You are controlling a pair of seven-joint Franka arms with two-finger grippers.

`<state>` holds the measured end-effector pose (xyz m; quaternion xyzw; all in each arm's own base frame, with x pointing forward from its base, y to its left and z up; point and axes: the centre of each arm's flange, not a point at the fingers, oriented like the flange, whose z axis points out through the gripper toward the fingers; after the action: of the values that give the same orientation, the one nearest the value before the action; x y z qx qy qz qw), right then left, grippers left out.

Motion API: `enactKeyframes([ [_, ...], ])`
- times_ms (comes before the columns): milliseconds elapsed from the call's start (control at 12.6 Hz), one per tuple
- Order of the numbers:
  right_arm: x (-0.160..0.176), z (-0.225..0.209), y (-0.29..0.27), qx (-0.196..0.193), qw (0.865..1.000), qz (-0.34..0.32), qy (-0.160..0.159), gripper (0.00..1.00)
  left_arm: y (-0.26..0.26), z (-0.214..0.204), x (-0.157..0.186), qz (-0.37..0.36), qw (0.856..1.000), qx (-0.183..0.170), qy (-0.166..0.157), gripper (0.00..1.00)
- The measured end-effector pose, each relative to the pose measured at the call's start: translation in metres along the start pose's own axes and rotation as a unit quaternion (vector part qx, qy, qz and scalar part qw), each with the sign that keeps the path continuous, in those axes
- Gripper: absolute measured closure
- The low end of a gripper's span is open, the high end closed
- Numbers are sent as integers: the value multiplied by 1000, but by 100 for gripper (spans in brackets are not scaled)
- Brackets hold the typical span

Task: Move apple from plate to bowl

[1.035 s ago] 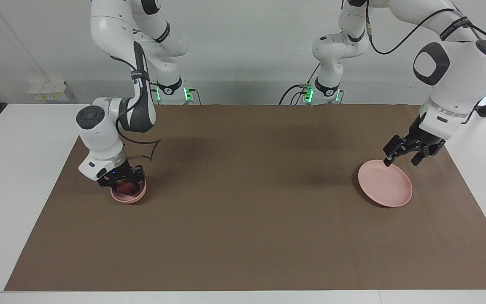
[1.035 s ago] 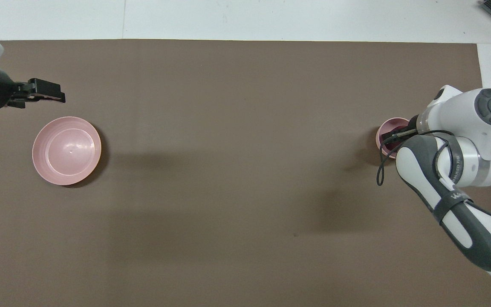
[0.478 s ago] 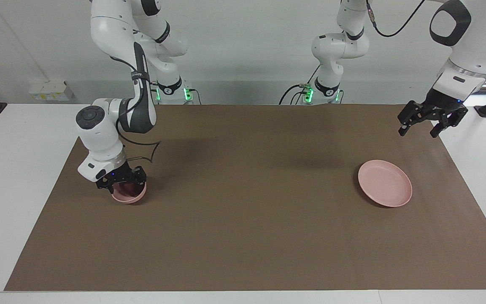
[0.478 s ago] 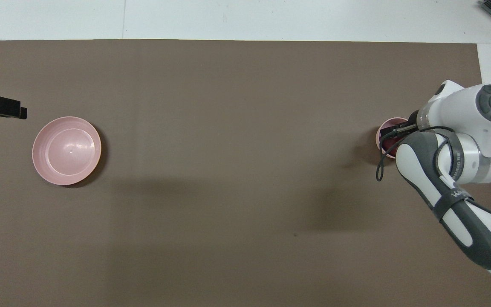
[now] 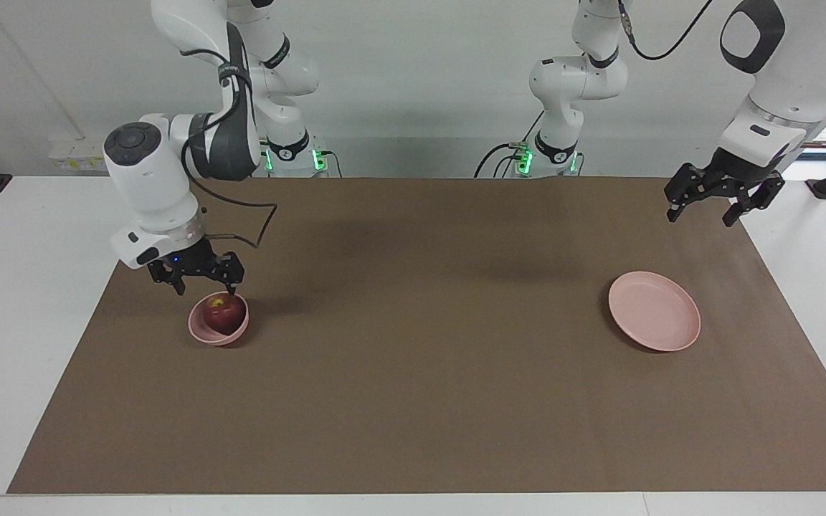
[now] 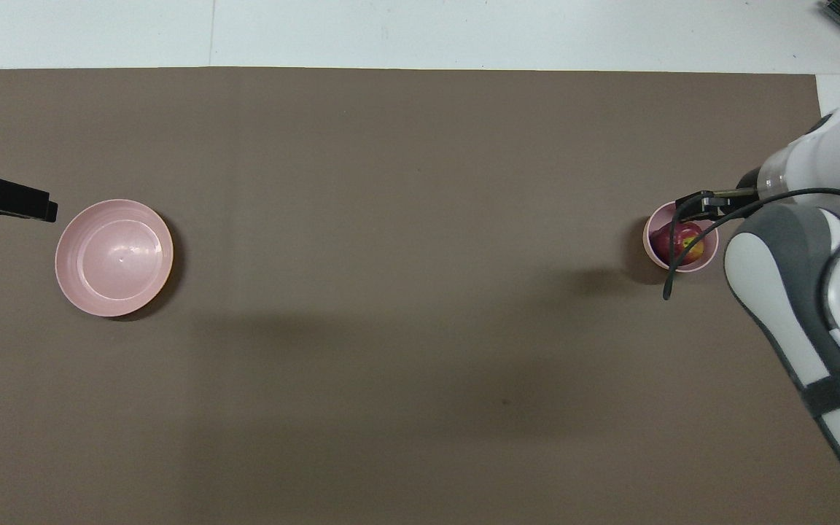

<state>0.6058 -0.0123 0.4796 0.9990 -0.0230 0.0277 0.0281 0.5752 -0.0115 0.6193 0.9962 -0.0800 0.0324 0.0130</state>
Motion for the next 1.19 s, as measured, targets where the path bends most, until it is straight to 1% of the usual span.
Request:
enactKeyframes([
  [159, -21, -48, 3, 1, 1000, 24, -6, 0, 2, 2, -5, 6, 1000, -3, -21, 0],
  [398, -60, -113, 9, 5, 999, 34, -1, 0, 8, 2, -11, 19, 999, -7, -39, 0],
  [796, -103, -197, 22, 4, 999, 49, -1, 0, 0, 1, -14, 12, 999, -7, -43, 0],
  [876, -105, -202, 27, 4, 999, 54, -4, 0, -4, 1, -15, 8, 999, -7, -43, 0],
  [1035, -103, -189, 26, 9, 998, 54, -19, 0, -7, 1, -15, 6, 999, -7, -43, 0],
  [1194, -98, -176, 10, 30, 998, 43, -34, 0, -6, 1, -15, 6, 999, -7, -43, 0],
])
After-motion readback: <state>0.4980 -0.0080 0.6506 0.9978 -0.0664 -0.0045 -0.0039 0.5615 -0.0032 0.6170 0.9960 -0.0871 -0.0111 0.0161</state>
